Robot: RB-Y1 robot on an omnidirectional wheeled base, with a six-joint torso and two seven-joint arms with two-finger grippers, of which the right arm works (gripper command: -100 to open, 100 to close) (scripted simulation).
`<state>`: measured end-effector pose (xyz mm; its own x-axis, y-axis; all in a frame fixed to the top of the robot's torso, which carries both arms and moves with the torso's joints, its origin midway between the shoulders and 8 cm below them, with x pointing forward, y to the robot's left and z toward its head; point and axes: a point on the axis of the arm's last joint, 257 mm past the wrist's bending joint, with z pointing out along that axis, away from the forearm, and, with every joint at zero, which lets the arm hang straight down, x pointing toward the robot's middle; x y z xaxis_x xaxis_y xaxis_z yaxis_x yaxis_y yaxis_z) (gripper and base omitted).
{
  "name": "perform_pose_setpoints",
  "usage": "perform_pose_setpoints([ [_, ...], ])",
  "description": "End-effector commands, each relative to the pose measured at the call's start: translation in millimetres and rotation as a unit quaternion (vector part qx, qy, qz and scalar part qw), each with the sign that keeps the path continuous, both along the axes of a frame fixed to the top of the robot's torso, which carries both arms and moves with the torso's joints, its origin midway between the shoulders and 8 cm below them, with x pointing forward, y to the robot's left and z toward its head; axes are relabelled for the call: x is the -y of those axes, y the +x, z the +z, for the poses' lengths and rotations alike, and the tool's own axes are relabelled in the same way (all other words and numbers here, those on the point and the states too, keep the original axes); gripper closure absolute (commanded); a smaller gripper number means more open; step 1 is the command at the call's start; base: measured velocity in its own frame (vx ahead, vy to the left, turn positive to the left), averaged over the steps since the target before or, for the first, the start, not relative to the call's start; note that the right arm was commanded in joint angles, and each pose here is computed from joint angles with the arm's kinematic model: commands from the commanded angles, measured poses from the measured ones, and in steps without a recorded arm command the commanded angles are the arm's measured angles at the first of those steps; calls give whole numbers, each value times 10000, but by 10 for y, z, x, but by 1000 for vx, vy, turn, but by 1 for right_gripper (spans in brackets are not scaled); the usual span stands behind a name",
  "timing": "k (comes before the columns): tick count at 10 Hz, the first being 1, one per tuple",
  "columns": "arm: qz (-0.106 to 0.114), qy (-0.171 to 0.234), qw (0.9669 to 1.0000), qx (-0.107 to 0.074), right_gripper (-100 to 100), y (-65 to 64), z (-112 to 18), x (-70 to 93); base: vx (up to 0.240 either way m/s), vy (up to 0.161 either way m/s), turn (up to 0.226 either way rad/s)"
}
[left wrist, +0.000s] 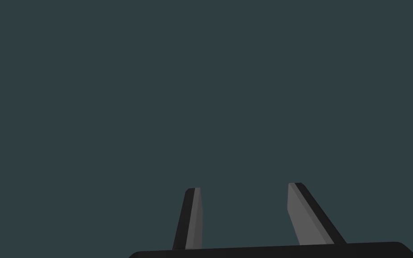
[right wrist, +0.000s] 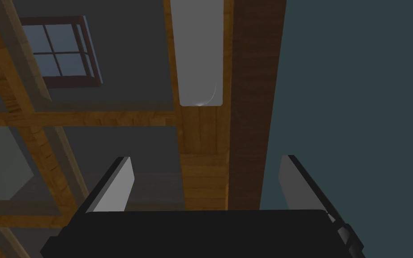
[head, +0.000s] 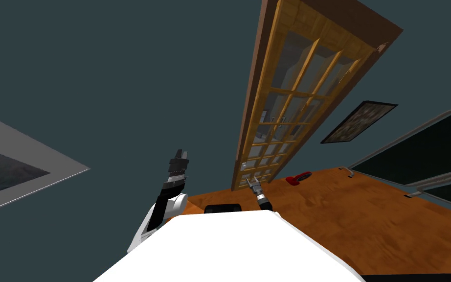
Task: Pull the door open
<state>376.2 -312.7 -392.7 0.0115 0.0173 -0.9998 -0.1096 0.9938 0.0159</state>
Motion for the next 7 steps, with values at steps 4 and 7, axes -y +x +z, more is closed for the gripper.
perform_pose_setpoints([
  [4, -7, -58, 10000, -19, -100, 103, -50, -40, -1, -6, 50],
  [7, -49, -55, 10000, -6, -100, 269, -63, -85, -106, 2, 54],
])
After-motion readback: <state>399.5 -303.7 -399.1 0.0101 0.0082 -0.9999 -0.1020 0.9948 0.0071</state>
